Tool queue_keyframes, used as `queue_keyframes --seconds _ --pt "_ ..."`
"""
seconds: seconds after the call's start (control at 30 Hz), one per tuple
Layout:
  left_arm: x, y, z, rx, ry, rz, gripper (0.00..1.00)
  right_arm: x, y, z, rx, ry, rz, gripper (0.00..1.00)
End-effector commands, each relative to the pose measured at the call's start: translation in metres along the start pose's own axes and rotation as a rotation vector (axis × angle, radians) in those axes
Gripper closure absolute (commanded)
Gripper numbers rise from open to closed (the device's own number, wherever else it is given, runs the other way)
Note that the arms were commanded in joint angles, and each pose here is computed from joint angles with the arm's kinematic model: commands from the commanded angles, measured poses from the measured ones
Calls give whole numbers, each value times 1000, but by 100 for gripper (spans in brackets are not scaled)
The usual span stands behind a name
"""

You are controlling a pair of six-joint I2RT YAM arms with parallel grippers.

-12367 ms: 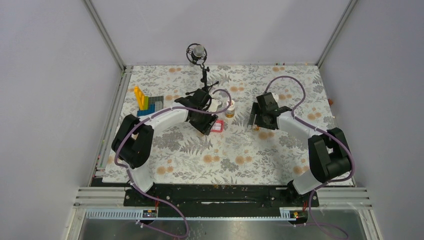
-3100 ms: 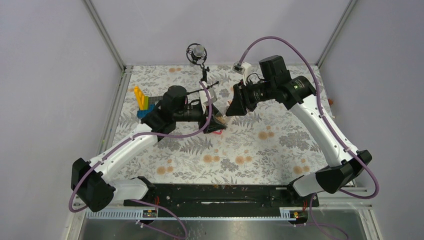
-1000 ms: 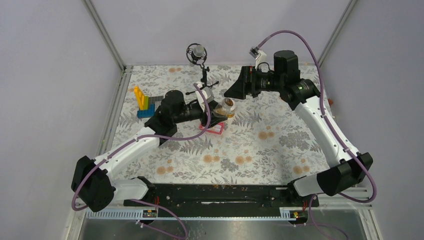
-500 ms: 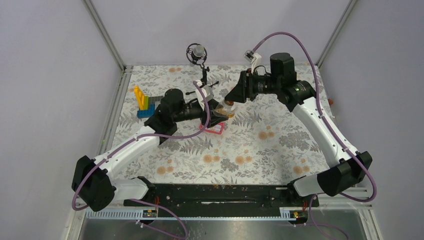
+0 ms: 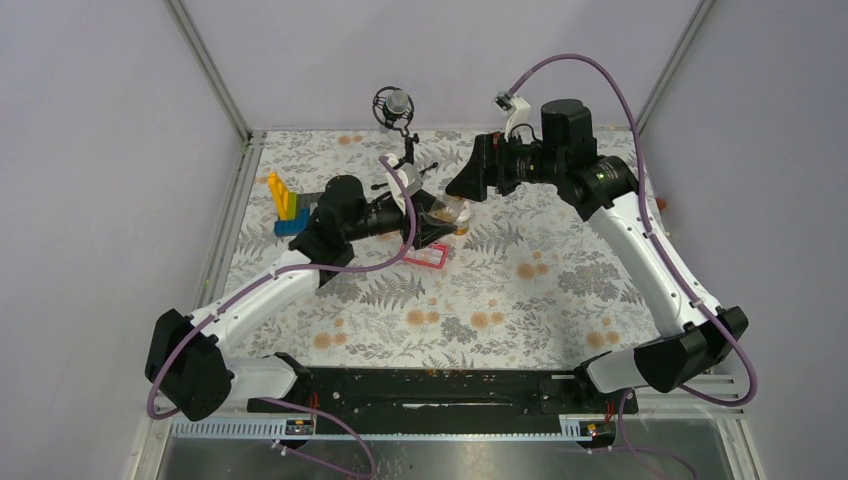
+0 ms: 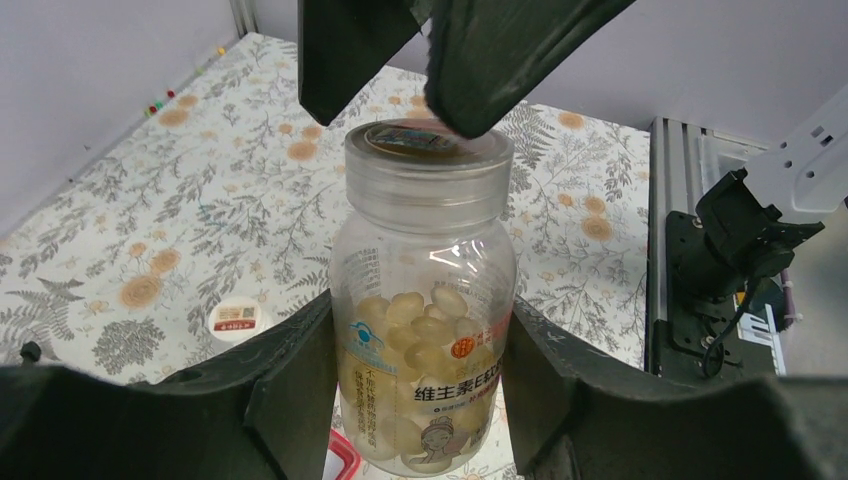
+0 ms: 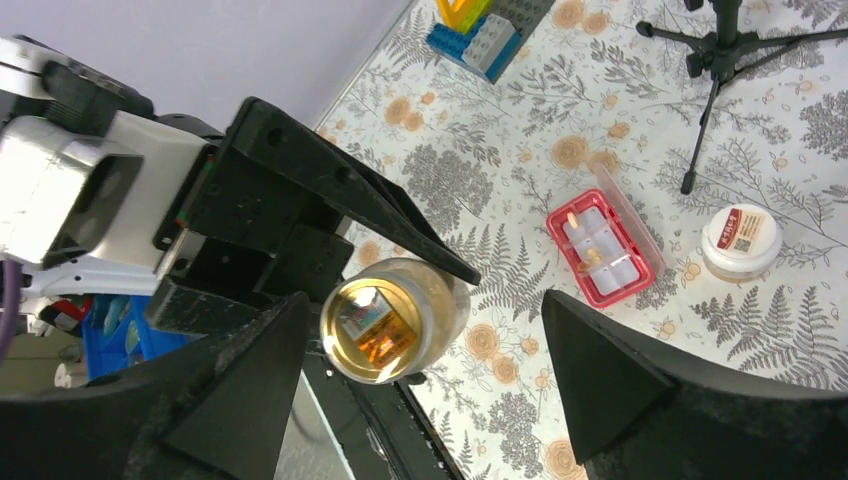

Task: Sort the pills into containers

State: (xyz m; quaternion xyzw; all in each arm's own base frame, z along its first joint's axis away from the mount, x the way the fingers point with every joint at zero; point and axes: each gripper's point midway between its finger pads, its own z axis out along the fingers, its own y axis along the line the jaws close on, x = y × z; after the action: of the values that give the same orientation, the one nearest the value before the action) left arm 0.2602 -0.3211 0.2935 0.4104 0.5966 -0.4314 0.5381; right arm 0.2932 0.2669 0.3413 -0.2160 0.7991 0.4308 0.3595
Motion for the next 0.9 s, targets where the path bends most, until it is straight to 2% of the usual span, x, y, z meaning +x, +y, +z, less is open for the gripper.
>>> queue_keyframes --seconds 0.0,0.13,0.33,0.6,0.87 --pt "-33 -4 -4 15 -106 86 100 -13 23 -7 -48 -13 -5 5" --pt "-36 -6 -4 28 -113 85 100 2 32 -5 -143 41 -36 4" --pt "-41 -13 -3 71 -124 95 100 8 27 1 -130 60 -49 5" --pt "-50 -23 -2 132 -130 106 100 -3 1 15 15 51 -24 9" --pt "-61 -24 -7 111 -164 122 100 -19 -35 10 275 7 73 13"
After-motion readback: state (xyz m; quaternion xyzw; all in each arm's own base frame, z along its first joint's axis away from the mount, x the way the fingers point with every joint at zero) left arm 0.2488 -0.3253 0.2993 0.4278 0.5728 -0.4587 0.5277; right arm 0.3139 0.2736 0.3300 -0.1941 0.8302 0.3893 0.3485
